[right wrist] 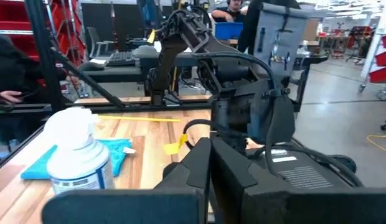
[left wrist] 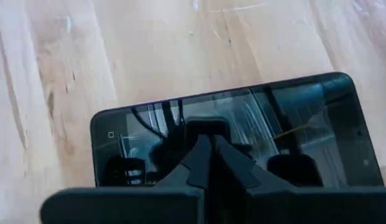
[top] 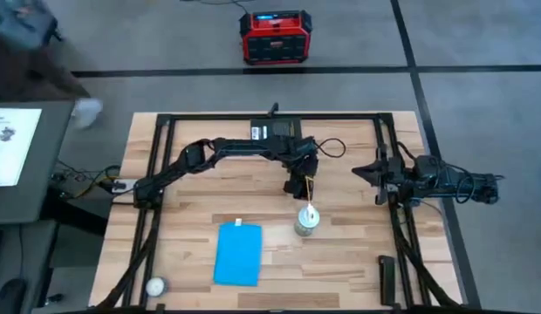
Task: Apply microfiber cloth
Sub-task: Spray the front of the cellphone with the spray bottle
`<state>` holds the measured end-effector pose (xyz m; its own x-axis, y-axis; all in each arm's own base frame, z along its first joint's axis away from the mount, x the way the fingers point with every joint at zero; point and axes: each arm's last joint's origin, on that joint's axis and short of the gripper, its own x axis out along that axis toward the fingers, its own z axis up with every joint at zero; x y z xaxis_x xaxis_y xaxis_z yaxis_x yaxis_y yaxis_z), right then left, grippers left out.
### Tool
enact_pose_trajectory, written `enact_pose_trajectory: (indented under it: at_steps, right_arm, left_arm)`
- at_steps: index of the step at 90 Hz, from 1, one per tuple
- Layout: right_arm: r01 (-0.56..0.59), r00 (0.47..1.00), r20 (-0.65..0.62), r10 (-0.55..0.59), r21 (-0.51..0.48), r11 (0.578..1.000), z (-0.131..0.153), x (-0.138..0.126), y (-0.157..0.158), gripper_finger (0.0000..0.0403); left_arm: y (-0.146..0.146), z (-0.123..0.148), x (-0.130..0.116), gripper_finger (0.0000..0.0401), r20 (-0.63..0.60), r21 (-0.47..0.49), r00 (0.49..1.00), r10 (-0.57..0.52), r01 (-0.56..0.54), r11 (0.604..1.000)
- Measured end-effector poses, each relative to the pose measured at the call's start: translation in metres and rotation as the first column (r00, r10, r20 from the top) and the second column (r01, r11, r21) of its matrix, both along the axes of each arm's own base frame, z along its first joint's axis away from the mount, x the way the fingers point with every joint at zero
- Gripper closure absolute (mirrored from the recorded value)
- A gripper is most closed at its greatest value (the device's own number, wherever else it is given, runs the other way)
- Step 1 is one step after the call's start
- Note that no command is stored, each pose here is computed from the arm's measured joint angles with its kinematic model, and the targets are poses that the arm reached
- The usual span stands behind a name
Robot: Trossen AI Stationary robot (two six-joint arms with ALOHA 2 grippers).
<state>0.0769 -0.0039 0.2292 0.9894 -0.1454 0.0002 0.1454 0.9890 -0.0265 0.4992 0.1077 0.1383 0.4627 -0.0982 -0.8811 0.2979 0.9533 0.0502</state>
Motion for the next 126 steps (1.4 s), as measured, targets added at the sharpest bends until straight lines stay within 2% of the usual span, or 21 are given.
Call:
enact_pose_trajectory:
  at_steps: [12, 28, 42, 63, 92, 111, 126]
  right_arm:
    - [-0.012, 1.000, -0.002, 0.012, 0.000, 1.000, 0.000, 0.000, 0.001, 0.0403]
    - [-0.003, 1.000, -0.001, 0.003, -0.004, 1.000, 0.000, 0.000, 0.001, 0.0403]
    - [0.016, 1.000, 0.002, -0.016, -0.007, 1.000, 0.000, 0.000, 0.000, 0.0403]
    - [0.020, 1.000, 0.003, -0.020, -0.007, 1.000, 0.000, 0.000, 0.000, 0.0403]
    - [0.020, 1.000, 0.002, -0.020, -0.008, 1.000, 0.000, 0.000, 0.000, 0.0403]
    - [0.020, 1.000, 0.002, -0.020, -0.008, 1.000, 0.000, 0.000, 0.000, 0.0403]
    - [0.020, 1.000, 0.002, -0.020, -0.008, 1.000, 0.000, 0.000, 0.000, 0.0403]
  left_arm:
    - [-0.003, 0.008, -0.019, 0.0401, 0.043, -0.003, 0.998, 0.038, -0.037, 0.999]
    - [-0.001, 0.022, -0.057, 0.0401, 0.087, -0.025, 0.988, 0.125, -0.123, 0.992]
    - [-0.007, 0.019, -0.077, 0.0401, 0.138, -0.056, 0.975, 0.175, -0.168, 0.984]
    - [-0.018, 0.017, -0.081, 0.0401, 0.146, -0.034, 0.972, 0.185, -0.182, 0.983]
    - [-0.037, 0.021, -0.074, 0.0401, 0.198, -0.071, 0.974, 0.110, -0.098, 0.993]
    - [-0.047, 0.019, -0.075, 0.0401, 0.167, -0.083, 0.981, 0.096, -0.083, 0.993]
    - [-0.048, 0.009, -0.081, 0.0401, 0.140, -0.105, 0.982, 0.128, -0.114, 0.988]
